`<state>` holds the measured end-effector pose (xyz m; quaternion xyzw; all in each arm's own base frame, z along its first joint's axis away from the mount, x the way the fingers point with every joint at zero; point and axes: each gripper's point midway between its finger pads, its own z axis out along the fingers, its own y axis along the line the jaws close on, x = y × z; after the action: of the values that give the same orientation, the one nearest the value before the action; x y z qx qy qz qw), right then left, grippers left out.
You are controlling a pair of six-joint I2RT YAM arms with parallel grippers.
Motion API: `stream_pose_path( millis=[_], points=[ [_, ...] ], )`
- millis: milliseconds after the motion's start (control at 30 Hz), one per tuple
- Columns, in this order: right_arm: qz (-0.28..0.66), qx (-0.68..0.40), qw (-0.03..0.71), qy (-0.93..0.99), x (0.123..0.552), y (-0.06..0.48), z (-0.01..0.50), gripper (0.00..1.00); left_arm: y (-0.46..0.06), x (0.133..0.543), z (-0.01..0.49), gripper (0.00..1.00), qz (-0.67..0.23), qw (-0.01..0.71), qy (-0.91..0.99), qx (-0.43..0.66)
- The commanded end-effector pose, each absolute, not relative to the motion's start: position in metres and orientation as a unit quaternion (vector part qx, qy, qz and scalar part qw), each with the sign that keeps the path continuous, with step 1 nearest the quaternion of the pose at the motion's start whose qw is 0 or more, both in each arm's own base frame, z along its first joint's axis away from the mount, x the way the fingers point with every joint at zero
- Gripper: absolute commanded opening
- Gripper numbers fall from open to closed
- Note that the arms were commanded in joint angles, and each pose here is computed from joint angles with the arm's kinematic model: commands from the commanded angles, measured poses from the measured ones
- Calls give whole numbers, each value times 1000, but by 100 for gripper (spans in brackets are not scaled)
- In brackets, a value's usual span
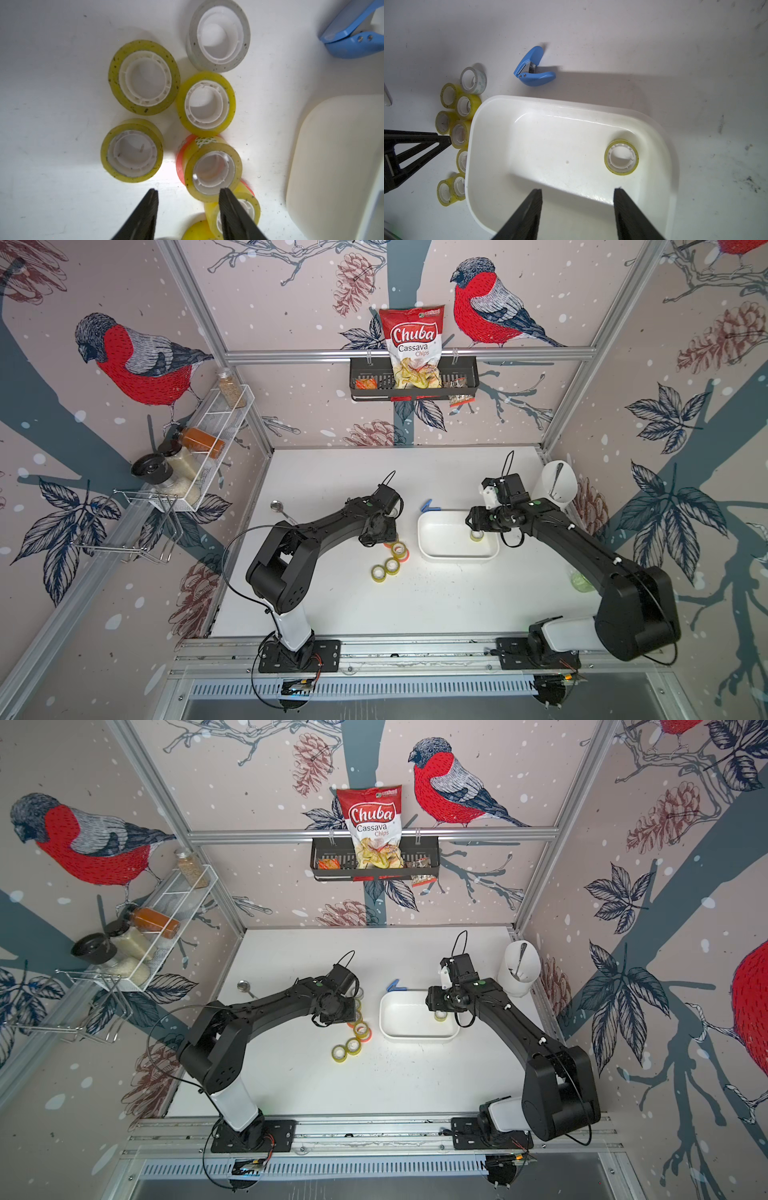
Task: Put the transparent tape into the storage box
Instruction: Pick up the tape from the center of the board.
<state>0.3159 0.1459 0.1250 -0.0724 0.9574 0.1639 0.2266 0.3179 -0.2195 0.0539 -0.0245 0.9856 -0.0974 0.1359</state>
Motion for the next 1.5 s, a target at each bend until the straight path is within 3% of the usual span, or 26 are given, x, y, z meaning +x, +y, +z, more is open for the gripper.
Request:
stream_pose_path(
  millis=[0, 267, 833, 1067, 1467],
  points=[
    [177, -70, 228, 955, 317, 150, 126, 60, -219, 325, 55, 52, -101, 147, 983, -38],
    [179, -67, 229, 955, 318, 149, 127, 59, -222, 326, 38, 41, -96, 136, 986, -30],
    [177, -63, 227, 955, 319, 144, 126, 58, -215, 329, 28, 29, -58, 134, 989, -14],
    [179, -55, 231, 955, 320, 140, 128, 57, -214, 329, 42, 18, -61, 147, 987, -13],
    [193, -37, 239, 951, 323, 135, 135, 56, -217, 335, 102, 20, -70, 188, 980, -11]
  ],
)
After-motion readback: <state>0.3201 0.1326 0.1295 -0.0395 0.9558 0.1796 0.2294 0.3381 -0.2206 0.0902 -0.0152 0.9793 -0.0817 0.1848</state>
